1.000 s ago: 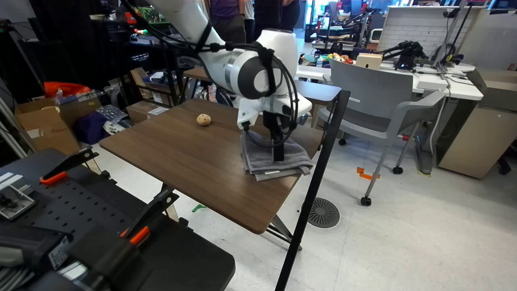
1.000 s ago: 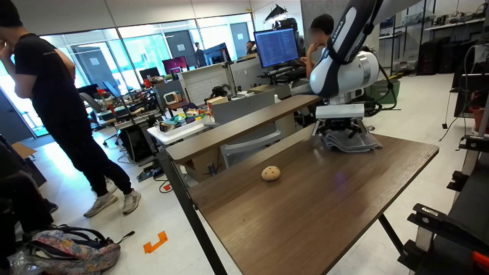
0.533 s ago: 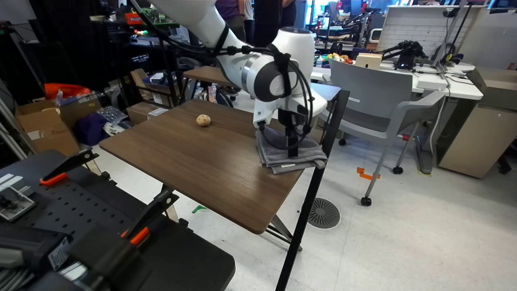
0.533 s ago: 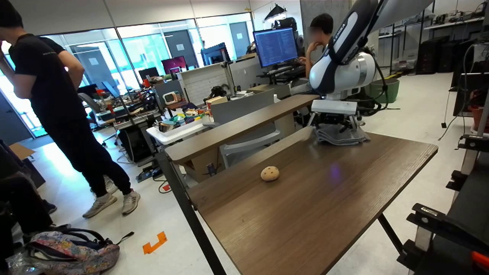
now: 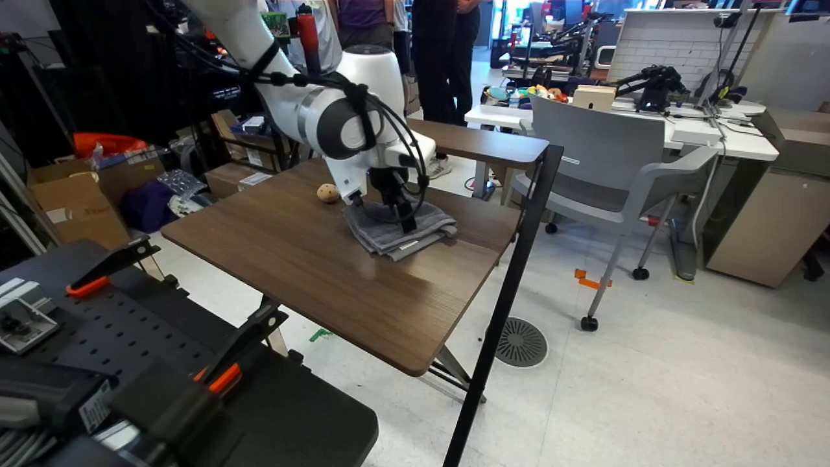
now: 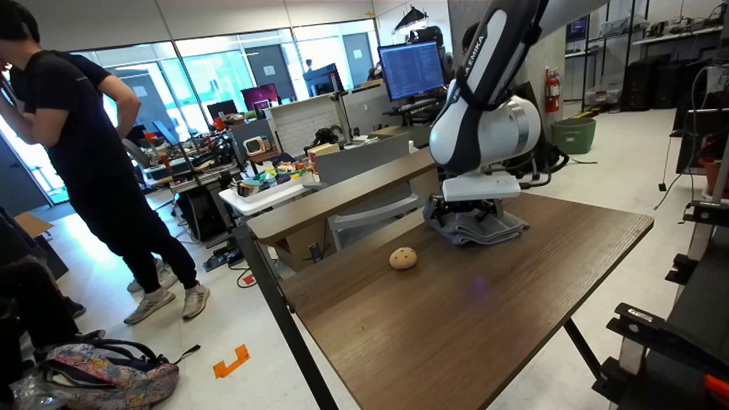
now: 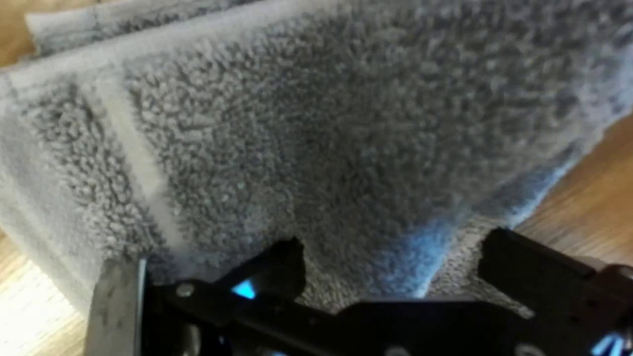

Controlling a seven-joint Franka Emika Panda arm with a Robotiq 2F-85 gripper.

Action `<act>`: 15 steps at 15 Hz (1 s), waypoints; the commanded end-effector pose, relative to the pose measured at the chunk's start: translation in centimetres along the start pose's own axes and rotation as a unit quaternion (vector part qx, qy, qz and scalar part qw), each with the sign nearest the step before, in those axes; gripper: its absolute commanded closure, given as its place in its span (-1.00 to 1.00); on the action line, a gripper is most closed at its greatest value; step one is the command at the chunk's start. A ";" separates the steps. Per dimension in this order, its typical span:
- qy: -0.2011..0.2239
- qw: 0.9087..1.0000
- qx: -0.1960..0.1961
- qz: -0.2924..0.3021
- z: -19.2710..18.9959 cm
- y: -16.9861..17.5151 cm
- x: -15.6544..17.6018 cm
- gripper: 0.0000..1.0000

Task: Move the brown object to the left, then wipe the desk with the cloth

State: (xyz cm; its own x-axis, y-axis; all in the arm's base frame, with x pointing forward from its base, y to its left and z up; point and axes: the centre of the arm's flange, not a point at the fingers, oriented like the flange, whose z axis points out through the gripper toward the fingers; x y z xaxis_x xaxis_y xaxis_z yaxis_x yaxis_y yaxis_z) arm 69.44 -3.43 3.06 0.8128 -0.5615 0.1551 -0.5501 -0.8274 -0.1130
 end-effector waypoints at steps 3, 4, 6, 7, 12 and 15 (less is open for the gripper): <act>-0.049 0.988 -0.064 -0.128 -3.5 3.5 -9.8 -1.00; -0.055 0.984 -0.082 -0.146 -3.9 4.4 -10.6 -1.00; -0.064 0.975 -0.119 -0.177 -4.5 6.7 -12.1 -1.00; -0.067 0.970 -0.142 -0.188 -4.9 8.2 -12.7 -1.00; -0.065 0.937 -0.271 -0.211 -4.4 14.3 -11.8 -1.00; -0.049 0.922 -0.288 -0.254 -3.8 15.5 -13.1 -1.00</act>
State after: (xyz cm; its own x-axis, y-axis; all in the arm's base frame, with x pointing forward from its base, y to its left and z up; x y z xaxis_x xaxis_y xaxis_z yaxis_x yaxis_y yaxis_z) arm 51.38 -9.64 3.95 0.9799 -0.1920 -0.0535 -0.1489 -0.8835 0.4441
